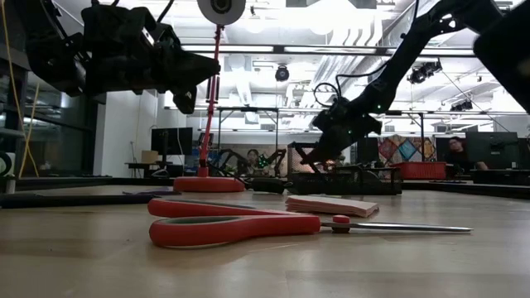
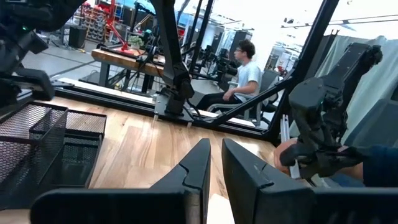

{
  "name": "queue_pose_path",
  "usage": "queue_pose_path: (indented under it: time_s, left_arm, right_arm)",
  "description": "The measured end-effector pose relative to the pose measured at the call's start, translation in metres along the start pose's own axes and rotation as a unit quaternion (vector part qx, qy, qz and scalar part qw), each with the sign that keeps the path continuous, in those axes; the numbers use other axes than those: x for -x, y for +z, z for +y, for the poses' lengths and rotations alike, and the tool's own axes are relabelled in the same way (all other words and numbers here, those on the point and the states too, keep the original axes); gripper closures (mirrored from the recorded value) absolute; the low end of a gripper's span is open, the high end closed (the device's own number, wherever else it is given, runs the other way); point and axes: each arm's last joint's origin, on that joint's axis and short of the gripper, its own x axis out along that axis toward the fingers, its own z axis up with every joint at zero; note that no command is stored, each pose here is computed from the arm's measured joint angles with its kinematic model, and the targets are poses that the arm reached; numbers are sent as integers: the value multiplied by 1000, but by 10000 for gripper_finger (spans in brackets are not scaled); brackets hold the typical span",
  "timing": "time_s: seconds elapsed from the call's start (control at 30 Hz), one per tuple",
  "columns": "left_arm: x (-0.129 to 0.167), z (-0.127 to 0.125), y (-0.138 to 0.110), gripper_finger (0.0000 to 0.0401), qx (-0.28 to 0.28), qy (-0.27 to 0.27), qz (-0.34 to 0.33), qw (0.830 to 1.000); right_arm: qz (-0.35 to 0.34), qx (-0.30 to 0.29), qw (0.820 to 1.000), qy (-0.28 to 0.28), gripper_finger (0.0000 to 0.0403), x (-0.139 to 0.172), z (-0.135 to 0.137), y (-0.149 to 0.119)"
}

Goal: Pick and place office supplies into organizer
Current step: Put the black pen into the black desk organizer

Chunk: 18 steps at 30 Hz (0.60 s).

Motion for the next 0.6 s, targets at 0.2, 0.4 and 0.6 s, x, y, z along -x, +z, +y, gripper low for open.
queue_pose_path:
  time_s: [0.2,0.4,0.6]
  left_arm:
    - [0,-1,-1,368,1,-11,5,1000]
    - [0,0,-1,368,1,-10,7,1000]
    - [0,0,-1,368,1,-10,7,1000]
  right_arm:
    - [82,-27,994,-66,290,-2,2,-7]
    - [134,24,987,-83,290,-15,12,-4]
    - [143,54,985,-82,291,-24,19,0]
